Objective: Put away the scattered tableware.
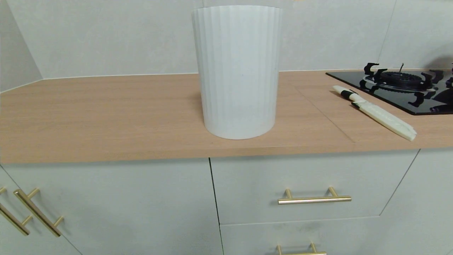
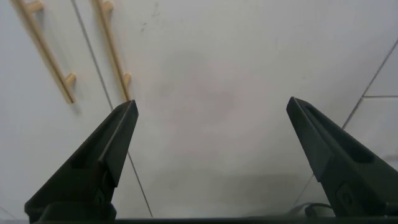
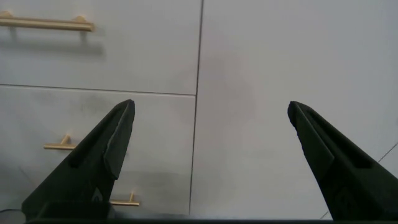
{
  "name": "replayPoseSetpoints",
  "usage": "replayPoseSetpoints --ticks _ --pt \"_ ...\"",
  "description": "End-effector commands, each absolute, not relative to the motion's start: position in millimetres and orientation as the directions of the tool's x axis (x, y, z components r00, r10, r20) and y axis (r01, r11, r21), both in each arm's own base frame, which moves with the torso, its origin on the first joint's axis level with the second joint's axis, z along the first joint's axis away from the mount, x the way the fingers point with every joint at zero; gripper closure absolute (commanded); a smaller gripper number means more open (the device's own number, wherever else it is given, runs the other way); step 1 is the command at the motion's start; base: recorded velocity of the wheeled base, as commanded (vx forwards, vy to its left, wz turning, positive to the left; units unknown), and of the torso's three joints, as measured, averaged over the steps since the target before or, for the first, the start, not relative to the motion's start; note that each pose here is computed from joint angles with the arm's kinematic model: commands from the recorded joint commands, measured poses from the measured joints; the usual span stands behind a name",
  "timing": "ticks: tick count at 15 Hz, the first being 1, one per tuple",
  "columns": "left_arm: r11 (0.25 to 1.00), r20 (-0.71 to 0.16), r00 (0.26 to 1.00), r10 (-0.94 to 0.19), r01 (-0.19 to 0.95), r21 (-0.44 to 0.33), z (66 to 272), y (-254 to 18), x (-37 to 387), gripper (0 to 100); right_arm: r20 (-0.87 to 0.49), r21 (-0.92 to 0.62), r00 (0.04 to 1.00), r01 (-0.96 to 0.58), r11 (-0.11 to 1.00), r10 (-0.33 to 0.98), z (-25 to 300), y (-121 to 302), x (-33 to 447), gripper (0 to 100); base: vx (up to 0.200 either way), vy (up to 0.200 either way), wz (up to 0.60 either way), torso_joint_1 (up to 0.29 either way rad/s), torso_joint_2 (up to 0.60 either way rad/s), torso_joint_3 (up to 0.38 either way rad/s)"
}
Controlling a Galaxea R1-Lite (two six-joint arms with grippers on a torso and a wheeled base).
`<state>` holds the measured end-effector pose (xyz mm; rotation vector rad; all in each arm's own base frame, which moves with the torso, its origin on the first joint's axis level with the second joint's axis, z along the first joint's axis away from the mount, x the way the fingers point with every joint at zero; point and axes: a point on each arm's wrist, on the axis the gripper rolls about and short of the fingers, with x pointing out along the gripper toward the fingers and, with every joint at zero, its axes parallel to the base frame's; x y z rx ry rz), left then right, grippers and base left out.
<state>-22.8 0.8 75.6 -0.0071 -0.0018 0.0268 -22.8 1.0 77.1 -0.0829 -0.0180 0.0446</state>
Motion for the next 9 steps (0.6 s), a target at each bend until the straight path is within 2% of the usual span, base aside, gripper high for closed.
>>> replayPoseSetpoints --ticks 1,7,9 --pt "1.000 0.002 1.000 0.028 -0.028 -0.008 75.6 0.8 -22.8 0 0.012 -0.083 0.999 -0.046 0.995 0.048 77.1 1.0 -22.6 0 0.000 0.000 0.00 0.000 0.00 0.000" --pt "1.000 0.002 1.000 0.028 -0.028 -0.008 75.6 0.8 -22.8 0 0.014 -0.085 0.999 -0.046 0.995 0.048 77.1 1.0 -22.7 0 0.000 0.000 0.00 0.000 0.00 0.000" --pt "1.000 0.002 1.000 0.026 -0.026 -0.008 75.6 0.9 -22.8 0 0.014 -0.085 0.999 -0.046 0.995 0.048 77.1 1.0 -22.7 0 0.000 0.000 0.00 0.071 -0.26 -0.208"
